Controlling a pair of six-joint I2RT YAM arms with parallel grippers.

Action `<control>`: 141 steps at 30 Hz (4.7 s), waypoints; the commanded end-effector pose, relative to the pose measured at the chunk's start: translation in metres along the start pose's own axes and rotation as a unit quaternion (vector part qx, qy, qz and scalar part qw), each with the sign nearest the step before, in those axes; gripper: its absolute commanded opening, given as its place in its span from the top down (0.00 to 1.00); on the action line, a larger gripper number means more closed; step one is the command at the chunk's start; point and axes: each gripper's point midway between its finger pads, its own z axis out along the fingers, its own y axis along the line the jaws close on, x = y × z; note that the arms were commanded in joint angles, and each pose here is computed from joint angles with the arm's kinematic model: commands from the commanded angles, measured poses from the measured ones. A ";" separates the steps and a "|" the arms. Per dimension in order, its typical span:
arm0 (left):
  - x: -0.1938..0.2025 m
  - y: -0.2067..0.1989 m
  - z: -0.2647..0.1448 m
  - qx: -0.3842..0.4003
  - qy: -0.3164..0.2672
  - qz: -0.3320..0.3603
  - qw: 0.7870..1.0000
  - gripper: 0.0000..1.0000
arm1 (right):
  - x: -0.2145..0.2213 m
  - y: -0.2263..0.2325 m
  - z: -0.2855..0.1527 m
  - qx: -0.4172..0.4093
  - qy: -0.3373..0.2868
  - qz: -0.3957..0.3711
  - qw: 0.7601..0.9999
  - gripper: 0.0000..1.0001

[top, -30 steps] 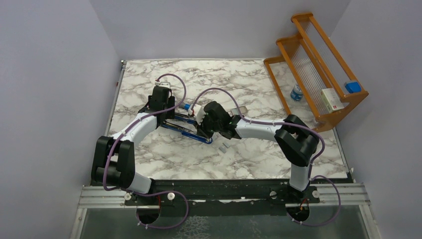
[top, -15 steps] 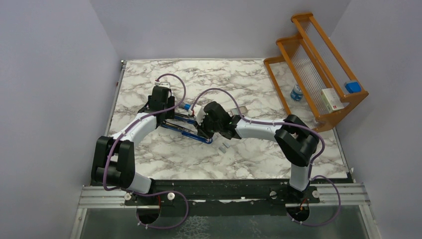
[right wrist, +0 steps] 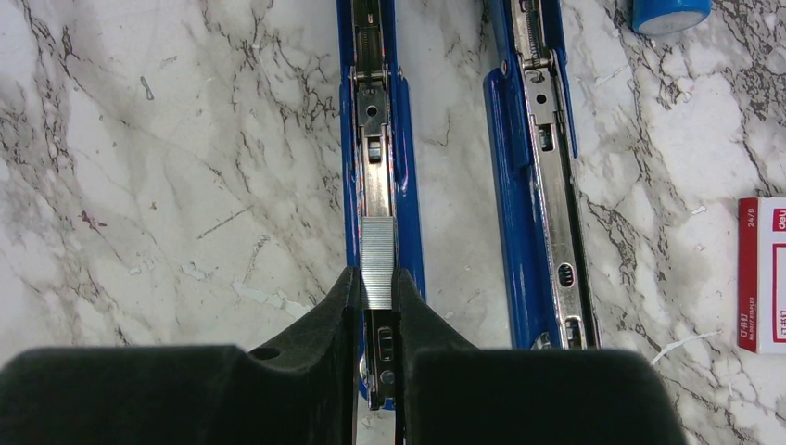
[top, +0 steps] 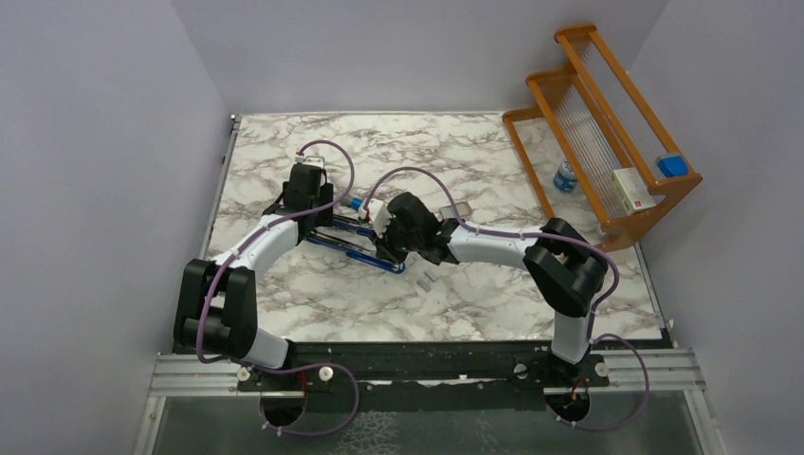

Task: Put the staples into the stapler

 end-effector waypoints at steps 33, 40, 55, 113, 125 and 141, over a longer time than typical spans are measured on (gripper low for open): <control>-0.006 0.001 -0.002 0.008 -0.016 -0.002 1.000 0.34 | 0.017 0.002 0.004 -0.008 0.052 -0.013 0.999 0.99; -0.006 0.001 -0.002 0.008 -0.016 -0.003 1.000 0.34 | -0.008 0.001 -0.005 -0.003 0.013 -0.026 1.000 0.99; -0.006 0.001 -0.002 0.009 -0.015 -0.002 1.000 0.34 | -0.015 0.009 -0.006 -0.027 -0.007 -0.044 0.999 0.99; -0.006 0.001 -0.002 0.011 -0.016 -0.004 1.000 0.34 | 0.006 0.007 0.006 -0.028 0.035 -0.032 0.998 0.72; -0.008 0.002 -0.002 0.010 -0.018 -0.004 1.000 0.34 | -0.030 -0.004 -0.004 0.012 -0.032 -0.013 0.999 0.71; -0.008 0.003 -0.003 0.009 -0.020 -0.004 1.000 0.35 | -0.013 -0.014 0.022 0.016 -0.004 0.003 1.000 0.71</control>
